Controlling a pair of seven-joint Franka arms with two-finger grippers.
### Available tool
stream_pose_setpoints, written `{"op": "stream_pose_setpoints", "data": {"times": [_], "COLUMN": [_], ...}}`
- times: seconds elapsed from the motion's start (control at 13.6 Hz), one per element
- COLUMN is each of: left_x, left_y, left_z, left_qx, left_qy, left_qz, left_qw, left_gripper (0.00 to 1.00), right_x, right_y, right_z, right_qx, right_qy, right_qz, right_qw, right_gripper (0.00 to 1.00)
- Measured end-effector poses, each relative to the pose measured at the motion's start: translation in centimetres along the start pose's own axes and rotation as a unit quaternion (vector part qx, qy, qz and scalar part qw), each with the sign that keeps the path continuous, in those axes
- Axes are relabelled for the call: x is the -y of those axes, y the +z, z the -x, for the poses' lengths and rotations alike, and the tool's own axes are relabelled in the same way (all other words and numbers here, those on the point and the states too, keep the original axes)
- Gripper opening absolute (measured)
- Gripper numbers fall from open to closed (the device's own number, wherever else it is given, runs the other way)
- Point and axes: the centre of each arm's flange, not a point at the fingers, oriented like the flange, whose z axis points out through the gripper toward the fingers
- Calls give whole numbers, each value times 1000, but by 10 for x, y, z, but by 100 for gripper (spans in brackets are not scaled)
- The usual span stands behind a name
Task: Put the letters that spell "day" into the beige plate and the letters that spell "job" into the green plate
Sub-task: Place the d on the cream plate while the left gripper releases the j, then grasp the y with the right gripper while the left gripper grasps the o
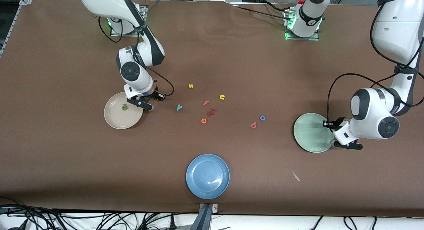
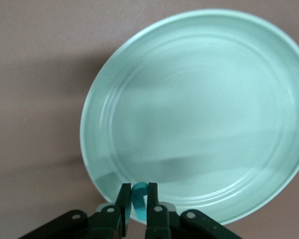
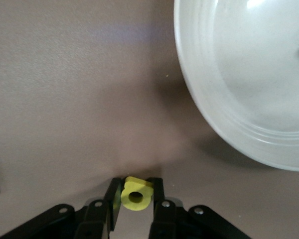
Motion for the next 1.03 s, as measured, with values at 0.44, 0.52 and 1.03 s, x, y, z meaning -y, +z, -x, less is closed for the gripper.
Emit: {"op": "stream_pose_setpoints", "data": {"times": [0.44, 0.52, 1.03], "left_x": [-68, -102, -270], "left_y": [-27, -26, -13], "left_z": [-15, -15, -3], "left_qx": [-16, -6, -3], "left_qy": [-46, -60, -160], "left_qz": [4, 6, 39], "left_qw": [999, 998, 986], "left_gripper": [80, 92, 83], "right_x": [-34, -44, -62], "right_y": [-82, -86, -27], "right_z": [-69, -80, -96], "right_qx": [32, 34, 55], "right_qy": [-36, -41, -46], "right_qz": [22, 23, 49], "right_qw": [999, 998, 996], "right_gripper": [30, 30, 56]}}
